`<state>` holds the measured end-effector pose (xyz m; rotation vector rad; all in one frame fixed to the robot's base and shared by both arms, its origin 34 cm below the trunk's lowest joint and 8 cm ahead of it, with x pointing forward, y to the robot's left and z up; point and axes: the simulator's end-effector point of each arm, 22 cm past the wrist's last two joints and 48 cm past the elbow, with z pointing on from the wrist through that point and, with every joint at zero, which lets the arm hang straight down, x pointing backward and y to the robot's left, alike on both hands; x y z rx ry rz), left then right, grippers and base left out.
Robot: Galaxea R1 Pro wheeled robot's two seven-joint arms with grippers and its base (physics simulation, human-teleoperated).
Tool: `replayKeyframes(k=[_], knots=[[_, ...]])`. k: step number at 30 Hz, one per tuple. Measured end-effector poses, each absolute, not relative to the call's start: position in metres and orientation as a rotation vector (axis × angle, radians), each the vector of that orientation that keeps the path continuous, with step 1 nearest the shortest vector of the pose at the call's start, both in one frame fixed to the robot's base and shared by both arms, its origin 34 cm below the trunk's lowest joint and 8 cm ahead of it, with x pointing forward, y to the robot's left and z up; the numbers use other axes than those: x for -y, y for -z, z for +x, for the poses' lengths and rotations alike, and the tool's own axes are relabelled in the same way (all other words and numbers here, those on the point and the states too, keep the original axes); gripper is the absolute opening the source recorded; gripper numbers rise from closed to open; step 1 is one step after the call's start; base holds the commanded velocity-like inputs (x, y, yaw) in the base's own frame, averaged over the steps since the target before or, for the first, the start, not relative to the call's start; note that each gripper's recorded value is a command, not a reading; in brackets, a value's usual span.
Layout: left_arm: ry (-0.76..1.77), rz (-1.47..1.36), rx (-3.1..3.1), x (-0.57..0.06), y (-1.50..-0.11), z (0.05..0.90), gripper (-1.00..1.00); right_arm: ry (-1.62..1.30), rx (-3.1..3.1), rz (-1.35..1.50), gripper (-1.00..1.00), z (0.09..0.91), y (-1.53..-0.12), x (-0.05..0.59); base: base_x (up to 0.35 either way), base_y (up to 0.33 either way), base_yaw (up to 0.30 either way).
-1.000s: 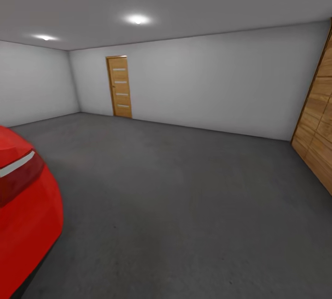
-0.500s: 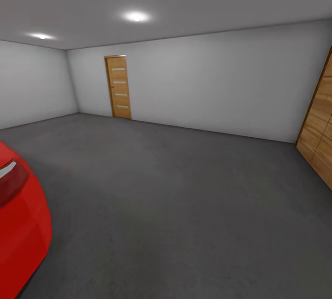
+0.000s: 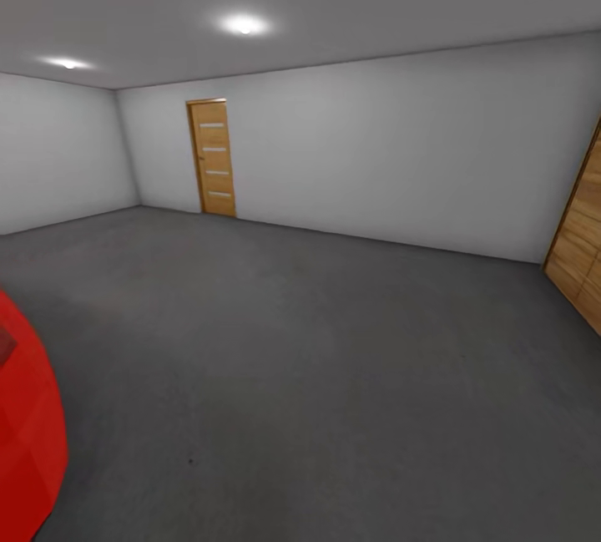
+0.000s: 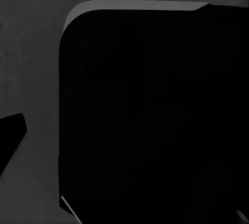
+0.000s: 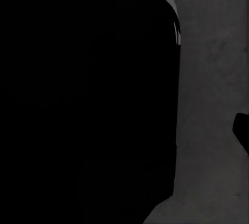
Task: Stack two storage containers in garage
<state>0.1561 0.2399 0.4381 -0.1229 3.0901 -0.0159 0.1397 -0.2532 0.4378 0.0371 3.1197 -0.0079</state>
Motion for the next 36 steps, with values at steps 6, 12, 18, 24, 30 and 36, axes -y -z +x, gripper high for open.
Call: replayKeyframes(k=[6,12,18,24,30,36], knots=[[0.016,-0.122,-3.090,-0.2399,-0.4381,0.1561,1.00,0.010,-3.120,0.037,1.00,0.1397,-0.4378,0.2541,0.325,0.000,0.000],[0.016,-0.122,-3.090,-0.2399,-0.4381,0.1561,1.00,0.009,-3.120,0.037,1.00,0.1397,-0.4378,0.2538,0.325,0.000,0.000],[0.016,-0.122,-3.090,-0.2399,-0.4381,0.1561,1.00,0.008,-3.120,0.037,1.00,0.1397,-0.4378,0.2532,0.324,0.000,0.000],[0.016,-0.123,-3.089,-0.2399,-0.4381,0.1562,1.00,0.010,-3.120,0.037,1.00,0.1397,-0.4378,0.2542,0.324,0.000,0.000],[0.015,-0.124,-3.089,-0.2402,-0.4381,0.1564,1.00,0.008,-3.120,0.037,1.00,0.1397,-0.4378,0.2533,0.320,0.000,0.000],[0.015,-0.125,-3.087,-0.2403,-0.4381,0.1566,1.00,0.008,-3.120,0.037,1.00,0.1397,-0.4378,0.2534,0.307,0.000,0.000]])
